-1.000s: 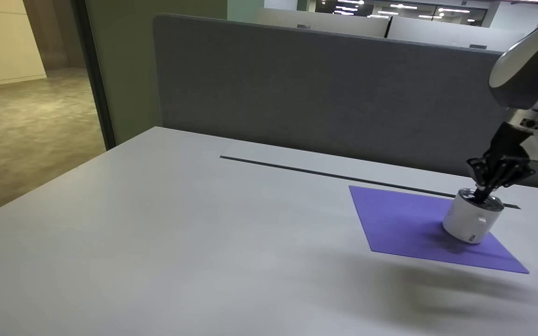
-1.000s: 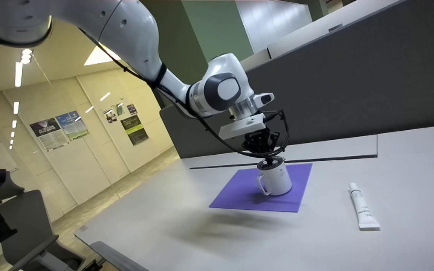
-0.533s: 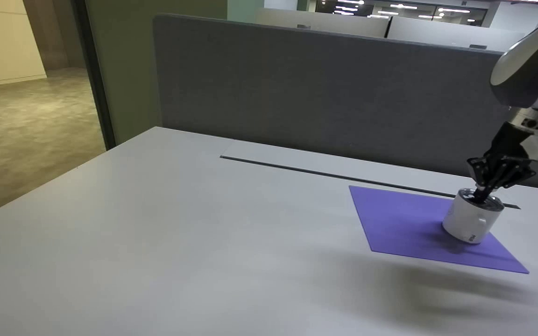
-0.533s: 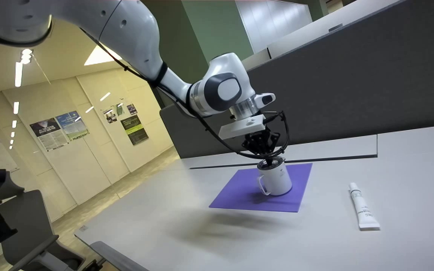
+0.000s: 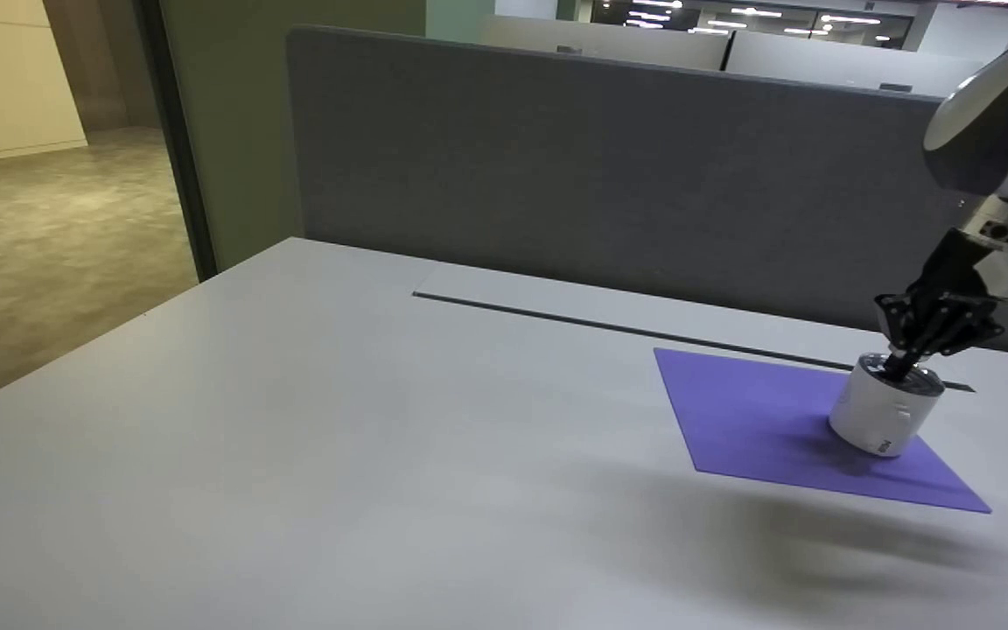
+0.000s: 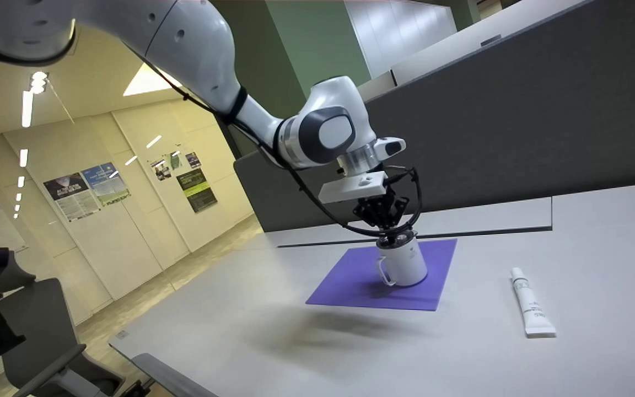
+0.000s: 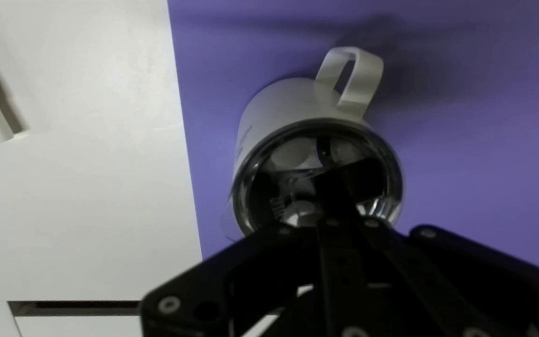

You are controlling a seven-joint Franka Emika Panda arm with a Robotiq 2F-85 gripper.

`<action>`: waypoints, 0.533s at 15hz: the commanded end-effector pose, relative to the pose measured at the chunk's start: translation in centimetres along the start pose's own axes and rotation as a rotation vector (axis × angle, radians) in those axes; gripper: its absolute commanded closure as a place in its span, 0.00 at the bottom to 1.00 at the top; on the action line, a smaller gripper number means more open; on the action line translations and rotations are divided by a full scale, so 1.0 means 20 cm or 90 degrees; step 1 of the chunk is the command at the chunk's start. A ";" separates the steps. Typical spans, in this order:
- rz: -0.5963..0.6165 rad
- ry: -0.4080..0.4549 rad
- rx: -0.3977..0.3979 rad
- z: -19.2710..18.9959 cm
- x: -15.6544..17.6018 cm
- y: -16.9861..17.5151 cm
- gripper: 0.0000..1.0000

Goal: Open and close the cup lid

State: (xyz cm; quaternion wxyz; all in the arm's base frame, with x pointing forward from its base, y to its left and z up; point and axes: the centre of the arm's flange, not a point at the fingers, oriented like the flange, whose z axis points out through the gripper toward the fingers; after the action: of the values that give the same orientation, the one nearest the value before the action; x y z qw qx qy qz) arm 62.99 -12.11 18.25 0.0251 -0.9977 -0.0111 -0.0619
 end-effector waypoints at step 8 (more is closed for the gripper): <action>0.039 -0.016 0.034 0.02 0.02 0.07 1.00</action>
State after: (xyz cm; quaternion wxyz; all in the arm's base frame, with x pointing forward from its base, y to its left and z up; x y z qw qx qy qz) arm 62.98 -12.77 18.23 0.0435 -0.9977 0.0082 -0.0512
